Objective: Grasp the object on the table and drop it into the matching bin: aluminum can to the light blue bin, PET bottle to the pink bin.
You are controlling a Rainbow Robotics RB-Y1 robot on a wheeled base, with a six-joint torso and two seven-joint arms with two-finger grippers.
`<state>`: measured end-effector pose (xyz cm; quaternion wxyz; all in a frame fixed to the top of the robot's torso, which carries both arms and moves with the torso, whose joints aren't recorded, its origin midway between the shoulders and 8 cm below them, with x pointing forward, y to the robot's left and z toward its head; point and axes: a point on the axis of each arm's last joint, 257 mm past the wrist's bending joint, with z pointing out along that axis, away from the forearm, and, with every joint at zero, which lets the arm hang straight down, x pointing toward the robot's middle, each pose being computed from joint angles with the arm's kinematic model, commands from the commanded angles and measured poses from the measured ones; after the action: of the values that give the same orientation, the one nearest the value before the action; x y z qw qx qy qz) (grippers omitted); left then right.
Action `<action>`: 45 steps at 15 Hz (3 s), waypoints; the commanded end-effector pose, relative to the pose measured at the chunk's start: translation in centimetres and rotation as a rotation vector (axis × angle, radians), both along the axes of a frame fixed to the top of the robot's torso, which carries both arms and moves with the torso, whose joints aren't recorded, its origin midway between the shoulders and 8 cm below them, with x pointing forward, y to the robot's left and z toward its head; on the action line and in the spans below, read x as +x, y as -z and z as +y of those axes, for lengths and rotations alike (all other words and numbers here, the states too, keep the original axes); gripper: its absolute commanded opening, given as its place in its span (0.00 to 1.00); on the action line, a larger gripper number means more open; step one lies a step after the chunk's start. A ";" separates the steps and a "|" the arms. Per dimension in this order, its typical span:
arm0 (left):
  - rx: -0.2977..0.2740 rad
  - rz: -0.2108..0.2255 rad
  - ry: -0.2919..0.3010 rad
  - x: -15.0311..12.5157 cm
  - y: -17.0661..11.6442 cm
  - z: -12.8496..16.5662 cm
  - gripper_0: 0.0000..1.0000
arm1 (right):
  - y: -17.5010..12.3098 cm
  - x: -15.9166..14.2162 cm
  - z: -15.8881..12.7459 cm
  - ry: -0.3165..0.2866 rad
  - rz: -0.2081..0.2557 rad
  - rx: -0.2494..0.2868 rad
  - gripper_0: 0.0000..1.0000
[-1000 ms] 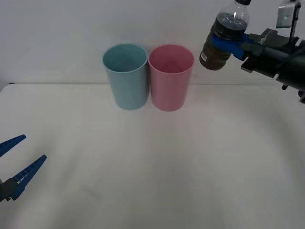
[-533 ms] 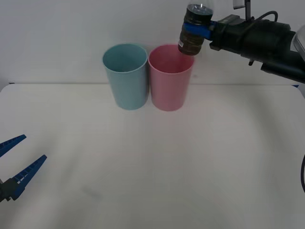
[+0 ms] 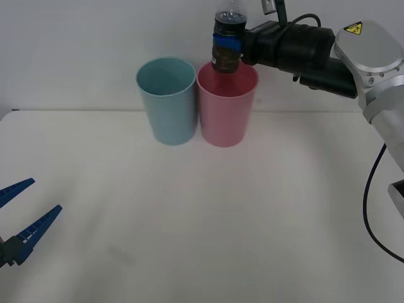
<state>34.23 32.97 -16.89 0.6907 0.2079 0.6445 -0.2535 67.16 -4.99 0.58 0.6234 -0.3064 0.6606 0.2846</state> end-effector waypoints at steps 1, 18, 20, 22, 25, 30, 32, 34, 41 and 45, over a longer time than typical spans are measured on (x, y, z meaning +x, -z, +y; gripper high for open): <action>0.000 0.000 0.000 0.0 0.0 0.0 1.00 | 0.2 0.2 0.5 0.010 -0.017 -0.010 0.00; 0.000 0.000 0.000 0.0 0.0 0.0 1.00 | -0.9 -1.4 -1.1 -0.012 -0.109 -0.008 1.00; 0.000 0.000 0.000 0.0 0.0 0.0 1.00 | -0.4 -2.2 -2.0 -0.022 -0.116 -0.015 1.00; 0.000 0.000 0.000 0.0 0.0 0.0 1.00 | 0.0 -3.4 -3.2 -0.044 -0.120 -0.013 1.00; 0.000 0.000 0.000 0.0 0.0 0.0 1.00 | 0.6 -5.6 -5.3 -0.043 -0.149 -0.014 1.00; 0.000 0.000 0.000 0.0 0.0 0.0 1.00 | 3.3 -12.0 -10.3 -0.080 -0.170 -0.032 1.00; 0.000 0.000 0.000 0.0 0.0 0.0 1.00 | 4.1 -14.2 -11.8 -0.078 -0.183 -0.043 1.00; 0.000 0.000 0.000 0.0 0.0 0.0 1.00 | 5.0 -16.5 -13.5 -0.054 -0.203 -0.059 1.00; 0.000 0.000 0.000 0.0 0.0 0.0 1.00 | 10.3 -22.6 -19.8 -0.045 -0.240 -0.197 1.00; 0.000 0.000 0.000 0.0 0.0 0.0 1.00 | 14.4 -26.6 -22.9 -0.020 -0.167 -0.191 1.00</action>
<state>34.23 32.97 -16.89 0.6907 0.2080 0.6445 -0.2535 41.28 -27.41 -13.06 0.6443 -0.3999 0.6213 0.1970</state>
